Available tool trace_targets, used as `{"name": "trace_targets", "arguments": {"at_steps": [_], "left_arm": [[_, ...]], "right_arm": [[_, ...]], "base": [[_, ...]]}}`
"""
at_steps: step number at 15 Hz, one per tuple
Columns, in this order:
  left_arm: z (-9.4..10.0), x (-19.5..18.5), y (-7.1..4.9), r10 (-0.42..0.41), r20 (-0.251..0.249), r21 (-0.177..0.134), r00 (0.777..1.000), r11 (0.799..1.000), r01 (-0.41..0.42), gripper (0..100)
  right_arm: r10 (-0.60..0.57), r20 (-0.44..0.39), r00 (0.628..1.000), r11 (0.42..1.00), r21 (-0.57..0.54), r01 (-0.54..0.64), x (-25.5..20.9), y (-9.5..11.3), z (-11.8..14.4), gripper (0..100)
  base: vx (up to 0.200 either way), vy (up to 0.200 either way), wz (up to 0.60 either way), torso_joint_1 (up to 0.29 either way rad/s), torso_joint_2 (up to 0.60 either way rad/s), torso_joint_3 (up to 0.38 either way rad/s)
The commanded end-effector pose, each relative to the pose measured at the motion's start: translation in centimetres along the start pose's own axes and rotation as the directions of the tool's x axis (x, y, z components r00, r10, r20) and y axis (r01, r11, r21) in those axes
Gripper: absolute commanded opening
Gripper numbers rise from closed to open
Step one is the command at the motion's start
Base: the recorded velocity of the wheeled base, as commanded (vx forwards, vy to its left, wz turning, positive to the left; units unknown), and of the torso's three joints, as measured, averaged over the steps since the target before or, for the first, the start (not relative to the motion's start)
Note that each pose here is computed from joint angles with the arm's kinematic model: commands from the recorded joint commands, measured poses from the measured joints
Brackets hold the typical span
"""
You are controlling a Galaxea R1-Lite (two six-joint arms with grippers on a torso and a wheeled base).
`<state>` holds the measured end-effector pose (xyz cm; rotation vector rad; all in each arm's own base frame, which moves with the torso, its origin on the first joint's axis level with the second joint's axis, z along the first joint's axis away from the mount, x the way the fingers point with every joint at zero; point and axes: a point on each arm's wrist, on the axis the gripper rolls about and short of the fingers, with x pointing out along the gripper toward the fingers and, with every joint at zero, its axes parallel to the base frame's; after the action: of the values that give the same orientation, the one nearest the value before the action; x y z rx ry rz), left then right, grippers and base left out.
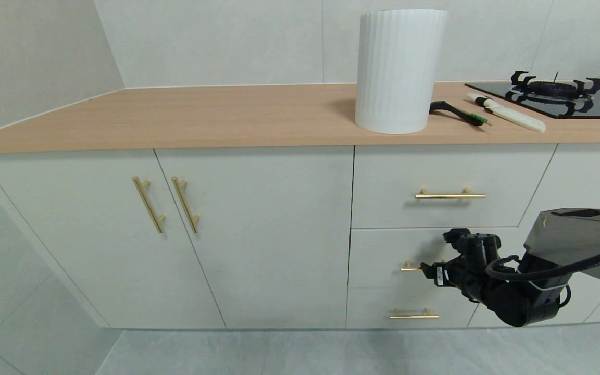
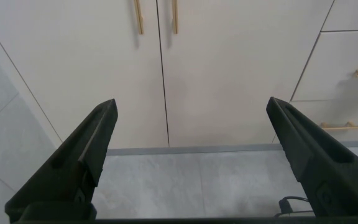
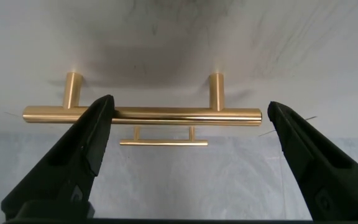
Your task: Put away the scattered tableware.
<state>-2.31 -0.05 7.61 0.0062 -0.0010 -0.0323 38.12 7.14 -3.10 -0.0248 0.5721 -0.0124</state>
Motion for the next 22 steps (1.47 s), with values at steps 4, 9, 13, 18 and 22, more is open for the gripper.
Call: {"name": "trace_targets", "arguments": {"at_steps": [4, 9, 13, 18, 22], "left_arm": [[0.0, 0.0, 0.0, 0.000, -0.001, 0.000, 1.000, 1.000, 0.000, 100], [0.0, 0.0, 0.0, 0.000, -0.001, 0.000, 1.000, 1.000, 0.000, 100], [0.0, 0.0, 0.0, 0.000, -0.001, 0.000, 1.000, 1.000, 0.000, 100], [0.0, 0.0, 0.0, 0.000, -0.001, 0.000, 1.000, 1.000, 0.000, 100], [0.0, 0.0, 0.0, 0.000, -0.001, 0.000, 1.000, 1.000, 0.000, 100]], "right_arm": [[-0.004, -0.047, 0.999, 1.000, -0.009, 0.003, -0.2, 0.0, -0.3, 100], [-0.004, -0.047, 0.999, 1.000, -0.010, 0.003, -0.7, -0.1, -0.1, 100], [0.004, -0.097, 0.995, 1.000, -0.022, -0.006, -3.3, -0.4, 1.3, 100], [0.072, -0.103, 0.992, 0.994, -0.073, -0.079, -10.3, -1.2, 5.1, 100], [0.130, -0.008, 0.991, 0.989, -0.064, -0.130, -15.4, -1.5, 8.3, 100]], "base": [[0.000, 0.000, 0.00, 0.000, 0.00, 0.000], [0.000, 0.000, 0.00, 0.000, 0.00, 0.000], [0.000, 0.000, 0.00, 0.000, 0.00, 0.000], [0.000, 0.000, 0.00, 0.000, 0.00, 0.000], [0.000, 0.000, 0.00, 0.000, 0.00, 0.000]]}}
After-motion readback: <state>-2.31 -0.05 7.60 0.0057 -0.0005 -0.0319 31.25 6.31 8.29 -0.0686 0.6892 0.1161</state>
